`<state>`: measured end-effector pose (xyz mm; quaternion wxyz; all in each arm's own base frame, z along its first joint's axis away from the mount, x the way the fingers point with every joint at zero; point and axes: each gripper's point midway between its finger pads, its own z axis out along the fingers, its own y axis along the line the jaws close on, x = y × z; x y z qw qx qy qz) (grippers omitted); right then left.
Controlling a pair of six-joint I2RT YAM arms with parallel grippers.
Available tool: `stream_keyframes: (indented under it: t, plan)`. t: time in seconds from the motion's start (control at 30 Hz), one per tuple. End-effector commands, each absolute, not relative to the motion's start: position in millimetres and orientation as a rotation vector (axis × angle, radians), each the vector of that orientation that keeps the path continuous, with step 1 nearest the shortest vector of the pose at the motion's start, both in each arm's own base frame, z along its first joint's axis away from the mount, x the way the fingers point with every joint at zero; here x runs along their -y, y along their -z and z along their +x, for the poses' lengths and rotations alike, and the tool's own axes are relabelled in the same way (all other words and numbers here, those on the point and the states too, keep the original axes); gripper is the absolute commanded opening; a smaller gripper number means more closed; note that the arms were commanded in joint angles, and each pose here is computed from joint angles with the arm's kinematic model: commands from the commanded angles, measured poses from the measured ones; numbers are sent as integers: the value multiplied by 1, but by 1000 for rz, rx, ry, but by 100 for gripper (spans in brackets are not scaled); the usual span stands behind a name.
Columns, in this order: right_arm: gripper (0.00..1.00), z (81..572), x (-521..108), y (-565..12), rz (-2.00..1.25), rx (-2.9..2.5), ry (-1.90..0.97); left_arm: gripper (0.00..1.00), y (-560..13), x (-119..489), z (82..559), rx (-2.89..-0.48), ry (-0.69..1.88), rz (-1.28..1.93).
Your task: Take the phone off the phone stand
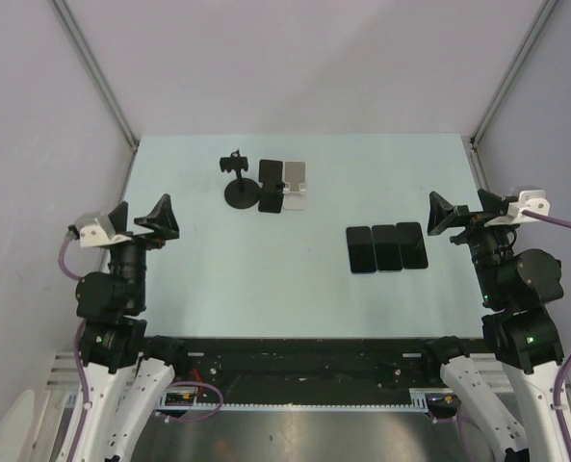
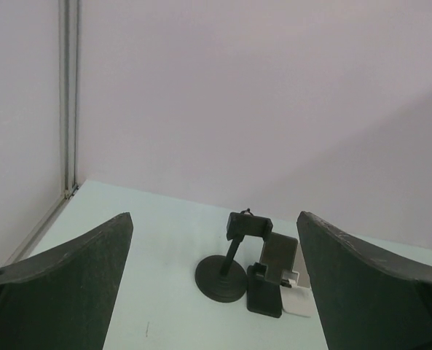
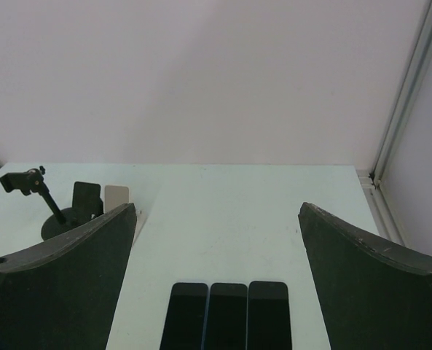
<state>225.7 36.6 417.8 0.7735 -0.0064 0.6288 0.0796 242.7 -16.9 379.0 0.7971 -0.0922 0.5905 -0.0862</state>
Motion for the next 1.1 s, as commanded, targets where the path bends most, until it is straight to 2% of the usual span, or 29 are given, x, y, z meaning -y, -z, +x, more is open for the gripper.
stream_keyframes:
  t: [0.0,0.43,1.07]
  plan:
    - [100,224,-27,-429,7,-1338,-113,100,-375,2,225,-1249,139,-238]
    - [100,224,-26,-422,1,-1365,-101,100,-379,-8,210,-1210,144,-304]
    - [100,227,-32,-417,-9,-1386,-120,100,-368,-1,213,-1251,184,-297]
